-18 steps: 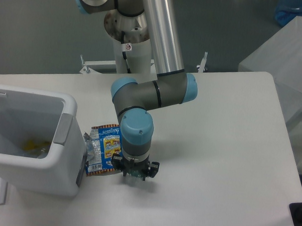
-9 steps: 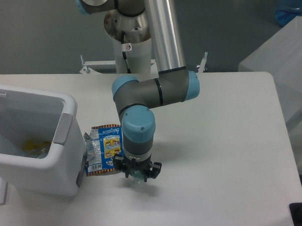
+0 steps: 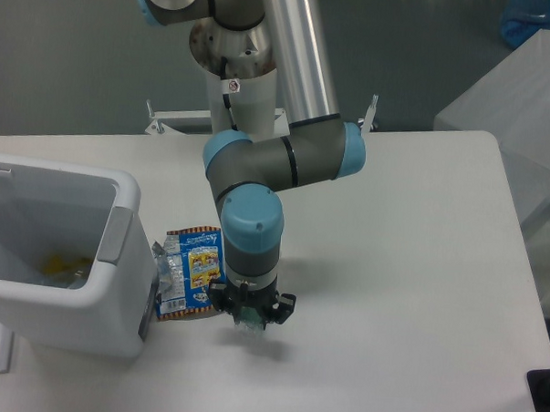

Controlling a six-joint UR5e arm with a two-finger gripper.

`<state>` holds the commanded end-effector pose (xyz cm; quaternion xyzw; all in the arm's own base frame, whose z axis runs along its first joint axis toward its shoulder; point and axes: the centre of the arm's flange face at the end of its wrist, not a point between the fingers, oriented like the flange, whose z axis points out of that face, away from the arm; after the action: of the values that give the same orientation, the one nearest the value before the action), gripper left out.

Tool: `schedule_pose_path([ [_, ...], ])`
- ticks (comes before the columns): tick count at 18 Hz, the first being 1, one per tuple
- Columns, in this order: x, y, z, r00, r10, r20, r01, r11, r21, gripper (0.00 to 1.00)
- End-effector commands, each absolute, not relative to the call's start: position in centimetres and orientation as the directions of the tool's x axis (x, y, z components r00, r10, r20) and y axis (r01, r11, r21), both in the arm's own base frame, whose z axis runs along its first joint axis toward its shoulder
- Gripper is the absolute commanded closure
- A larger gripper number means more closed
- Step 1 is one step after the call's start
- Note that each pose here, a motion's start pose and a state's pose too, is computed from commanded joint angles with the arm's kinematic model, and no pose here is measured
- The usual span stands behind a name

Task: Place the trash in the trash can
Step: 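Lower the gripper around the bottle and close on it, then lift the bottle and carry it over the white trash bin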

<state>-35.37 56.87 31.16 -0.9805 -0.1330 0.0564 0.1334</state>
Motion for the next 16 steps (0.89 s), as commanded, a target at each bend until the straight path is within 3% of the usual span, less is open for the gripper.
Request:
schedule_pose_path([
  [4, -38.3, 56.5, 40.9, 0.938, 0.339, -0.075, 0.27, -0.848, -0.457, 0.5],
  [10, -39.5, 55.5, 55.5, 0.863, 0.489, 0.122, 0.42, -0.565, -0.71, 0.5],
  [13, -38.0, 55.6, 60.1, 0.868, 0.481, 0.123, 0.391, -0.509, -0.767, 0.5],
  [16, -34.4, 56.9, 61.8, 0.9, 0.41, 0.147, 0.358, -0.505, -0.785, 0.5],
])
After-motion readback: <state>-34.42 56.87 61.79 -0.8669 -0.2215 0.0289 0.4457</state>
